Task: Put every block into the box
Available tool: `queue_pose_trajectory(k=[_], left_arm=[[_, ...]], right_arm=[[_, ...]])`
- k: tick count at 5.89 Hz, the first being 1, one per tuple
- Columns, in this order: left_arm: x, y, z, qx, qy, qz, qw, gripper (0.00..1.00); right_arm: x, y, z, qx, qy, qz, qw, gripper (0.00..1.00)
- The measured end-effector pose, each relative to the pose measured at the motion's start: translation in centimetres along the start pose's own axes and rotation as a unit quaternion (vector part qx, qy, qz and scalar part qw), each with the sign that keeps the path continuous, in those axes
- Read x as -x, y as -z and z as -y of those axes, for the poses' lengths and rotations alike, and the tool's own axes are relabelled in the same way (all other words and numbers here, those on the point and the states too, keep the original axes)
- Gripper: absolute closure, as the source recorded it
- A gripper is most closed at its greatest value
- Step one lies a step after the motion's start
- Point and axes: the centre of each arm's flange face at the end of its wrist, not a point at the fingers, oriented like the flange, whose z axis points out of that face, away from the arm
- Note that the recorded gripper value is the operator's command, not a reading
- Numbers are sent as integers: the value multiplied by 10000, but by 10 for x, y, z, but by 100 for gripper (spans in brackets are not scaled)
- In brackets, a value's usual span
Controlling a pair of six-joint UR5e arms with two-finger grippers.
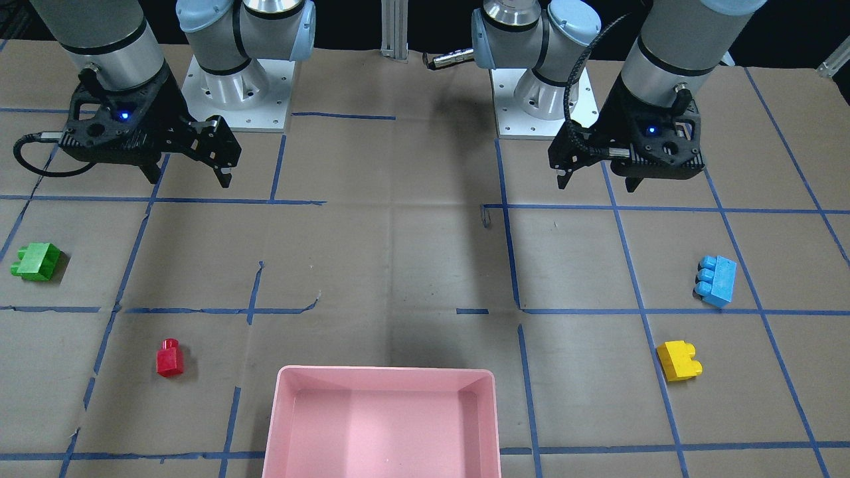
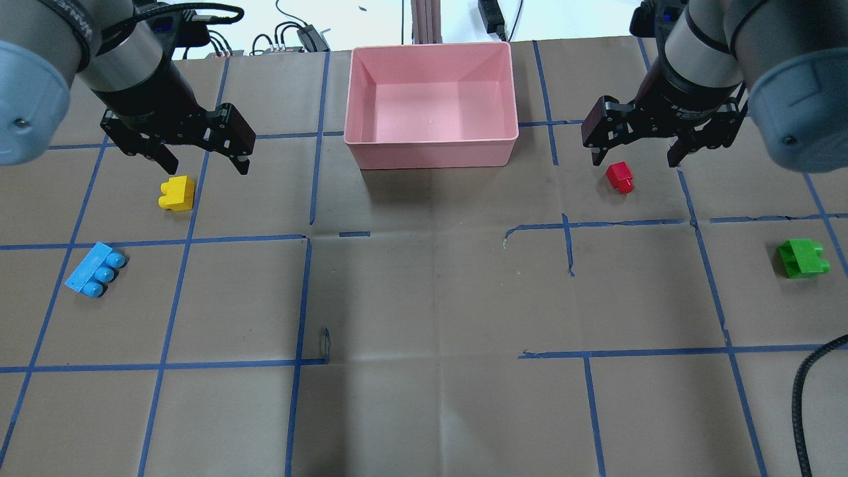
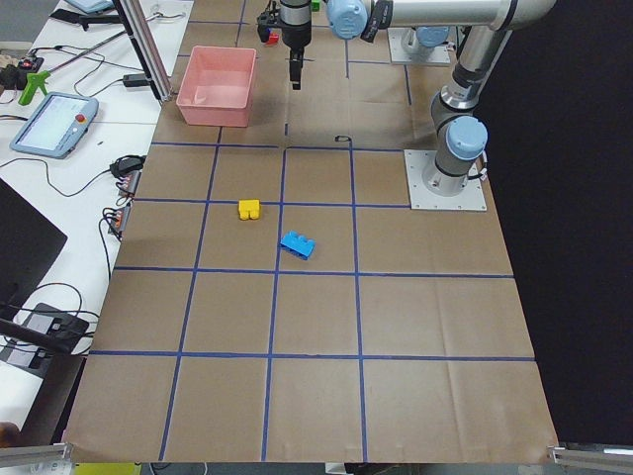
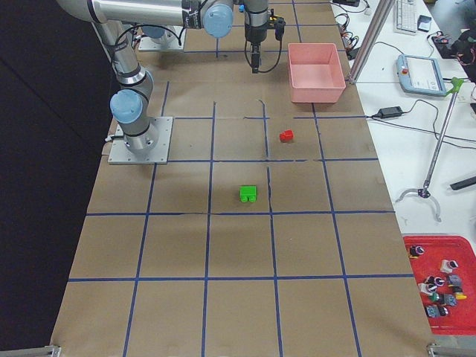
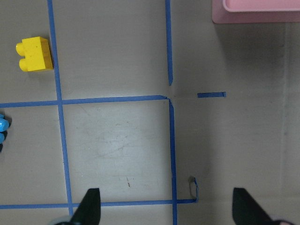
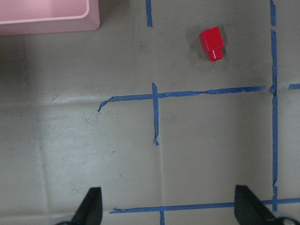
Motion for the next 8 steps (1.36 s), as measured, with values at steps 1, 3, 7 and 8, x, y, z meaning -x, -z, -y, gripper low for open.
queue_pose_trajectory(k=[1, 3, 7, 8], left_arm=[[34, -2, 5, 21, -51, -8, 10000, 0], [167, -12, 1, 108, -151, -70, 9998, 0], [339, -72, -68, 75, -1065, -99, 9942, 0], [341, -87, -70, 112, -1428, -171, 9895, 0]], right_arm=[[0, -1, 0, -5, 4, 4, 10000, 0], [-17, -9, 5, -13, 290, -12, 9996, 0], [-219, -38, 10, -5, 645, -46, 9979, 0], [-277, -46, -1, -100, 582, 135, 9982, 0]])
